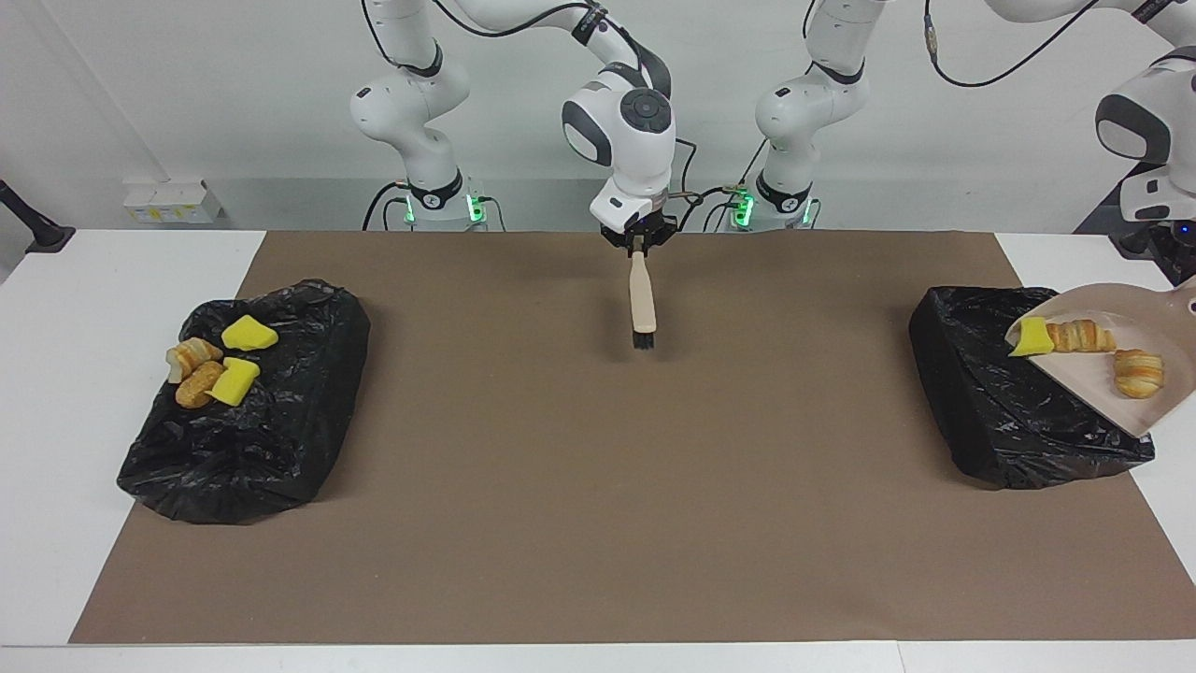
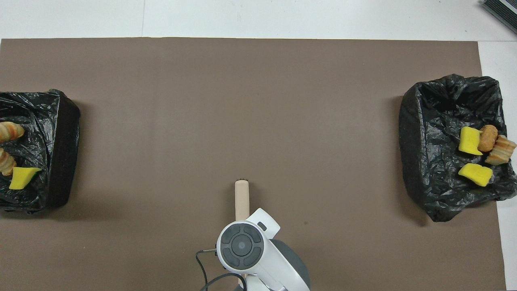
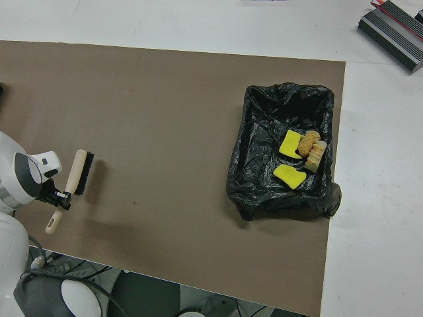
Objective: Sweep and dump trash in bin
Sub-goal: 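Lift the dustpan back while the right gripper lowers the brush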
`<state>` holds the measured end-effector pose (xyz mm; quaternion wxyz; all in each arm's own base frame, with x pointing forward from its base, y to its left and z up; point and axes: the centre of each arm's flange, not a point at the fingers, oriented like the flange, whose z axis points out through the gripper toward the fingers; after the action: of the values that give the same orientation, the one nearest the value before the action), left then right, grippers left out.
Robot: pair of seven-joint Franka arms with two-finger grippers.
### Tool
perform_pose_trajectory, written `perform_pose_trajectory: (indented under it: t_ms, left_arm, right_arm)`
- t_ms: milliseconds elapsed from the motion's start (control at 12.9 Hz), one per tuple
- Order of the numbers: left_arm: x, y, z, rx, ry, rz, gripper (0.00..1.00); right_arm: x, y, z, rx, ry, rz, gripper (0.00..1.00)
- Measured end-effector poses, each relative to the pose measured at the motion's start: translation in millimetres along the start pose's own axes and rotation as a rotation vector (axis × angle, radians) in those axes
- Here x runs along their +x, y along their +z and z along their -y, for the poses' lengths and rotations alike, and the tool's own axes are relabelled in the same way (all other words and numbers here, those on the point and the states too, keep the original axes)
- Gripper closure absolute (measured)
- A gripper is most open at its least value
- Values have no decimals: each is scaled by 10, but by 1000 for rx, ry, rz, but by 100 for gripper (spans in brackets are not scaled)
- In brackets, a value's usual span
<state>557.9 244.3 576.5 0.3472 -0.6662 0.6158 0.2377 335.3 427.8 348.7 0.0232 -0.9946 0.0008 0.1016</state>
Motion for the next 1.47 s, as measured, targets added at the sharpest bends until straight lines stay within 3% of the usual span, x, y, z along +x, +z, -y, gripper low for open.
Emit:
perform_pose_trajectory:
  t_ms: [310,466,698,854,931,1164,1319,1474]
  left_arm:
    - [21,-271,-2,-46,2,10,69]
    - [171,-321,-7,-73,-36,-102,69]
    - [461,-397,-20,-132,-123,-305,69]
    - [842,-553,47,-154,-215,-367,69]
    - [1111,-663,93,-171,-268,-400,69]
    - [1904,-1113,200,-236,-428,-505,69]
    - [2259,-1417,206,-285,-522,-565,69]
    - [2650,-1691,188,-330,-618,-575,69]
  right_arm:
    - [28,120,-63,21,-46,-22,75]
    - [59,116,-85,33,-57,-11,69]
    - [101,-36,-55,33,-54,1,31]
    - [245,-333,-103,39,-36,13,6]
    - [332,-537,-149,42,-30,22,0]
    - [628,-1238,-394,74,-16,17,0]
    - [786,-1638,-582,95,-12,4,0]
    - [961,-1998,-840,129,-15,-37,0]
